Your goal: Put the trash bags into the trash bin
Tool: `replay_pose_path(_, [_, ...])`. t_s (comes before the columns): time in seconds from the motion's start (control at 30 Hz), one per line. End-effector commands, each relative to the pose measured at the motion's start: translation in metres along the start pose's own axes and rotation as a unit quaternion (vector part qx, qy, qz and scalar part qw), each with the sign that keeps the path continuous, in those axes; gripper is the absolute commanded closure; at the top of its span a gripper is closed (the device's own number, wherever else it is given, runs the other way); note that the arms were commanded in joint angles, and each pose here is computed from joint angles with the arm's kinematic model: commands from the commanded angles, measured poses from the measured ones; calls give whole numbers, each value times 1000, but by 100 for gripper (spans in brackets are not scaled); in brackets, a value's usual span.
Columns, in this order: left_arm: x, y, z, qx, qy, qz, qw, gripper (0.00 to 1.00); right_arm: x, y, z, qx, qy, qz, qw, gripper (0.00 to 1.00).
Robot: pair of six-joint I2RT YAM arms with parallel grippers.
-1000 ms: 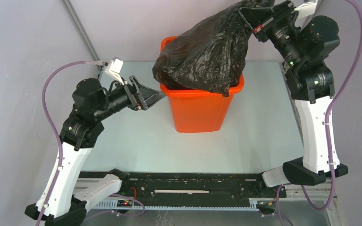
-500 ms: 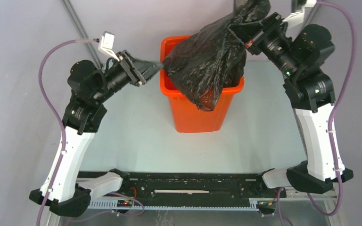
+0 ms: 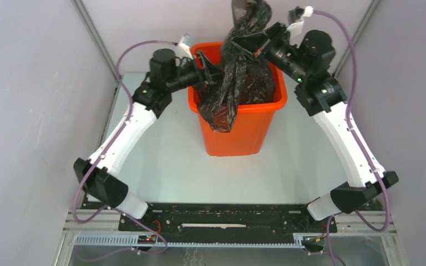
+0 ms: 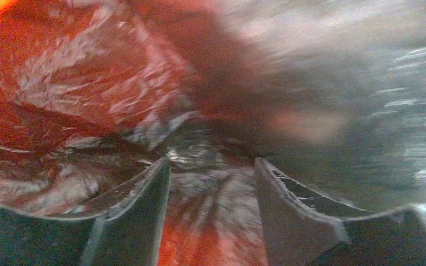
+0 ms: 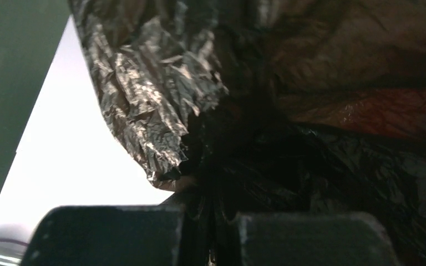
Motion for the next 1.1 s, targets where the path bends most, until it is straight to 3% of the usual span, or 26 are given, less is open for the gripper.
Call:
replay_pose_path(0.0, [-47,69,-85,-115,-43,42,992,34,-4,-8,14,25,25,70,997,100])
replay_pose_path(0.23, [-92,91,-157,-171,-64,83,980,14,-50,18,-10,-22,-63,100,993,100])
replay_pose_path(0.37, [-120,81,-158,-180,-80,130,972,8,-43,10,-12,-12,-66,103,992,100])
replay_pose_path(0.53, [-139,64,-135,-135,-34,213,967,3,-39,5,-17,-17,-80,105,991,100])
replay_pose_path(0.73, [-114,36,-99,-40,80,304,948,8,-36,3,-22,-19,-81,109,991,100])
replay_pose_path(0.9, [-105,22,-87,-10,97,297,950,22,-32,1,-22,-17,-77,108,991,100])
replay_pose_path(1.07, [-107,11,-74,6,83,282,956,17,-30,-2,-23,-15,-74,106,991,100])
Point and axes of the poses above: each gripper's point midway between its finger pads, its own z axis out along the fingers, its own x axis along the line the jaws close on, y = z × x, the point moved 1 cm from there along -z, back along the fingers, and after that the axes turned 14 degrees about z, right-handed, at the moved point
